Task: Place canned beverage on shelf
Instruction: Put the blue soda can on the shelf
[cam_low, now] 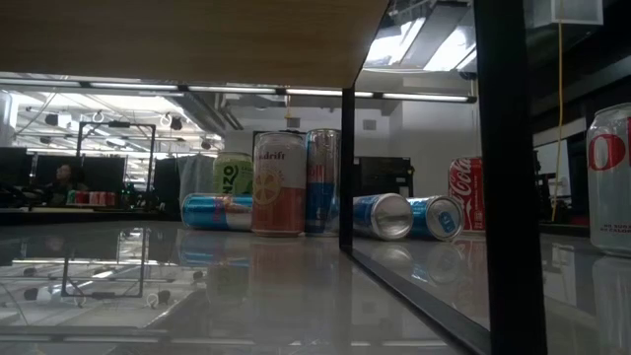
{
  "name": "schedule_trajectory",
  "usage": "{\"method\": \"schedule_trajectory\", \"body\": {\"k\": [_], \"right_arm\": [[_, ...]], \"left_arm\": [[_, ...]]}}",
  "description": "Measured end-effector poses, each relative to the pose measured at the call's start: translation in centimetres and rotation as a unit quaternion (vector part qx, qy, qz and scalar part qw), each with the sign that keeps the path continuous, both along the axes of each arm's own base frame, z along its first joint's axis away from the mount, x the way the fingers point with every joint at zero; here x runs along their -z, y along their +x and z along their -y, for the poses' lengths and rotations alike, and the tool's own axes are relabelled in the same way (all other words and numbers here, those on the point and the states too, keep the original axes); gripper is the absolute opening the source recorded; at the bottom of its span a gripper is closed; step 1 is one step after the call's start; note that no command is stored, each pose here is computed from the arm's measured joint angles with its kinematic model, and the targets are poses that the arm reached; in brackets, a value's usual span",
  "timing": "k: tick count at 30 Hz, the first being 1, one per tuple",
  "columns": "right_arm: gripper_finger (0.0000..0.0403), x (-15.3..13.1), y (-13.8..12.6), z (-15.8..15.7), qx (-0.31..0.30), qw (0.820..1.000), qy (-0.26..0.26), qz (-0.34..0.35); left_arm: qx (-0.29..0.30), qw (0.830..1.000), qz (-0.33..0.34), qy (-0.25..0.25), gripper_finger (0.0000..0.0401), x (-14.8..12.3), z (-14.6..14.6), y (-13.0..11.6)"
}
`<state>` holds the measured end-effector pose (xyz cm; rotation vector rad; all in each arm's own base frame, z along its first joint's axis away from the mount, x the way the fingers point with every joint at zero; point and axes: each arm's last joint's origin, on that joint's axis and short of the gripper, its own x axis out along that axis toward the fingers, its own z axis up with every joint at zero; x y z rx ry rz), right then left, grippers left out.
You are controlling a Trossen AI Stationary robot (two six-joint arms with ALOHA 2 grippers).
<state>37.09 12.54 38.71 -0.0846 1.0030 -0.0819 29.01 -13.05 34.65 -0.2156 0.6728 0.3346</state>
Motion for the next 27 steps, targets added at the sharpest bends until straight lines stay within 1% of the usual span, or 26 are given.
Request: {"method": "schedule_trajectory", "body": {"k": [5, 22, 27], "right_arm": [[0.0271, 0.0, -0.1, 0.2, 0.017, 1.000, -0.016, 0.001], [0.0271, -0.2, -0.4, 0.3, 0.015, 1.000, -0.014, -0.003], [0.0271, -0.8, -1.4, 0.4, 0.003, 1.000, 0.015, -0.019]], "left_arm": [[0.003, 1.000, 0.002, -0.001, 0.0301, 0.0, 0.3, -0.1], [0.007, 1.000, 0.000, -0.003, 0.0295, 0.0, 0.4, -0.2], [0.007, 1.000, -0.008, 0.001, 0.0295, 0.1, 0.3, -0.3]]}}
